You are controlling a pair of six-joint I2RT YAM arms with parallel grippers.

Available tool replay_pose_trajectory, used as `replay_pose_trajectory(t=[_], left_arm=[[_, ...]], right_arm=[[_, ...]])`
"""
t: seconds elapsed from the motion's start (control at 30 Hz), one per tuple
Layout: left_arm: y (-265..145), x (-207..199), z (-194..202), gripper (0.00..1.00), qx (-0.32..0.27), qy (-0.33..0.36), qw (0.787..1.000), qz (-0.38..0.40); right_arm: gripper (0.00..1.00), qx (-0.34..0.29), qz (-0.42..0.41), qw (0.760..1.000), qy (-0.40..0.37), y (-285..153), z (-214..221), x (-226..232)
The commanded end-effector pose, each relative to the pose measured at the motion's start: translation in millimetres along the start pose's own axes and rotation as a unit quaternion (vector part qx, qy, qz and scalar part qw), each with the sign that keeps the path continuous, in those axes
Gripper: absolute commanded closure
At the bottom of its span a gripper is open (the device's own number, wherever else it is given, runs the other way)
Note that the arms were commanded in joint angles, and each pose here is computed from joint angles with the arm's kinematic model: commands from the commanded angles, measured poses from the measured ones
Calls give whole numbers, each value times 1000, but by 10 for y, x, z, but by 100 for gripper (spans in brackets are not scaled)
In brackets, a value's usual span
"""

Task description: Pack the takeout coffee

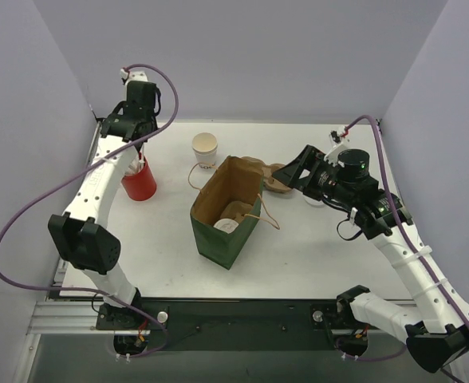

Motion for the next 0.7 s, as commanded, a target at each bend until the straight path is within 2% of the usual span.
replay_pose_trajectory(t=[0.0,0.17,0.27,0.4,0.43,0.57,0.6,0.67], left_arm=[[-599,58,-531,100,-77,-51,993,75],[-1102,113,-794,100,-129,-85,978,139],[-1515,70,-937,100,-167,-98,958,213],[-2202,29,-1028,100,-224,-108,911,329],[-2291,-26,-988,100,-223,-103,901,357],[-2717,-54,-947,100,-246,-100,866,424],[-2866,-3,-979,100,-267,-104,854,435],[-3013,-18,-962,100,-268,-101,838,464]], right_arm=[[29,-23,-6,1000,-15,-55,-141,88],[29,-26,-3,999,-19,-101,-158,97],[29,-32,2,999,-23,-158,-181,97],[29,-39,10,999,-24,-214,-179,68],[29,-40,13,999,-24,-221,-179,57],[29,-45,15,999,-22,-256,-173,43],[29,-45,17,999,-21,-251,-168,27],[29,-46,16,999,-21,-262,-167,30]])
Point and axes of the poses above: each gripper's point midway between its finger pads, its own y axis out along the fingers, its own x axis along the line the jaws close on, z = x × y, the point moved 3 cm from there along -y, back along the fingers, and after that the axes turned 2 degrees about y, right-handed, at the moved point
